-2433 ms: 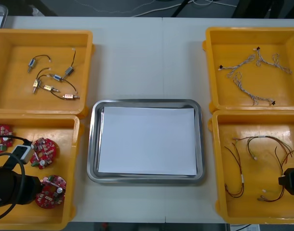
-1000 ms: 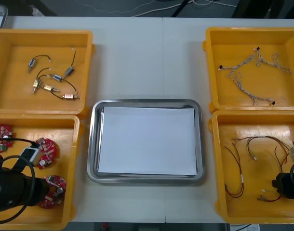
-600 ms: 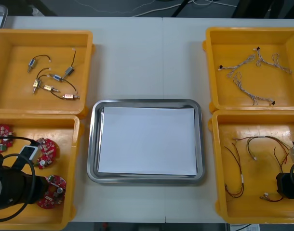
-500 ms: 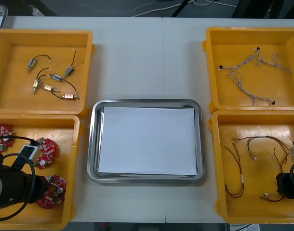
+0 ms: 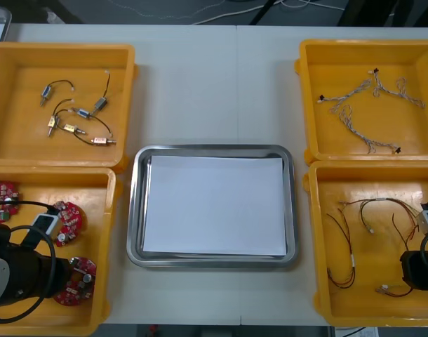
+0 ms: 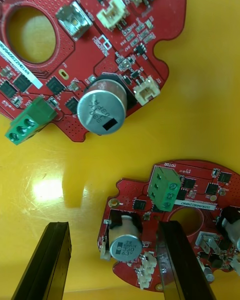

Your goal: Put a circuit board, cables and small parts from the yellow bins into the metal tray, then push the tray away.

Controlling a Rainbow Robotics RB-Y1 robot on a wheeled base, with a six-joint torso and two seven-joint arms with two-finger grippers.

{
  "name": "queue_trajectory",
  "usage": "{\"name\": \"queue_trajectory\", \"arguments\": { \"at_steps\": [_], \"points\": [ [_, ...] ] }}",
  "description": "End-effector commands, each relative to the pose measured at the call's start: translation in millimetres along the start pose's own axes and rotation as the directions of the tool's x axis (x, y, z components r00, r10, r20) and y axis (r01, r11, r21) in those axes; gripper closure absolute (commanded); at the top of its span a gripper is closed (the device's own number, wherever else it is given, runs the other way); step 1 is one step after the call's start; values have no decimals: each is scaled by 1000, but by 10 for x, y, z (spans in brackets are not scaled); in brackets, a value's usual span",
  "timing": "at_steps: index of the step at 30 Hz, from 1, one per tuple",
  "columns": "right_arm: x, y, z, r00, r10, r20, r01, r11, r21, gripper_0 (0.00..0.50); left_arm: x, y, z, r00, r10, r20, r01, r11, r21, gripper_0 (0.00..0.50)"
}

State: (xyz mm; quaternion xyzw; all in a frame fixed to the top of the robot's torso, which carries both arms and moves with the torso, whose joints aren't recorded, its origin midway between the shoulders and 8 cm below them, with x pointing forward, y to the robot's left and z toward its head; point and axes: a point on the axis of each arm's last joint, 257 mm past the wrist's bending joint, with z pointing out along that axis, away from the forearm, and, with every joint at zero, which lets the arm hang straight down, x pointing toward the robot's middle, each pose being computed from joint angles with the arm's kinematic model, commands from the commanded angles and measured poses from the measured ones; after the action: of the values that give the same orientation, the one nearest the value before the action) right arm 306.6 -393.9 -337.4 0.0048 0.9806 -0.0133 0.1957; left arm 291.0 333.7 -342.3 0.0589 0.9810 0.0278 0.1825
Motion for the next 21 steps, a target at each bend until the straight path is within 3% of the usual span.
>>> {"name": "queue_trajectory", "arguments": {
  "at_steps": [1,9,15,16,19,21],
  "points": [
    [-263,-45,-329,998,-49,48,48,999,22,500,-125,-113,4,999,-14,30,14,1000,10,0],
    [-465,-80,-632,995,-71,65,69,997,46,500,-116,-77,9,1000,-15,26,15,1000,-4,2],
    [-630,-64,-877,990,-105,93,99,993,65,500,-108,-68,13,1000,-16,25,16,1000,-10,185],
    [-661,-47,-924,988,-114,102,107,992,66,500,-107,-61,14,1000,-14,25,14,1000,-13,245],
    [-735,-7,-1051,982,-142,126,134,988,75,500,-99,-57,15,1000,-16,24,16,1000,-15,353],
    [-769,20,-1118,977,-160,138,150,986,79,500,-107,-53,14,1000,-15,25,15,1000,-16,381]
  ]
}}
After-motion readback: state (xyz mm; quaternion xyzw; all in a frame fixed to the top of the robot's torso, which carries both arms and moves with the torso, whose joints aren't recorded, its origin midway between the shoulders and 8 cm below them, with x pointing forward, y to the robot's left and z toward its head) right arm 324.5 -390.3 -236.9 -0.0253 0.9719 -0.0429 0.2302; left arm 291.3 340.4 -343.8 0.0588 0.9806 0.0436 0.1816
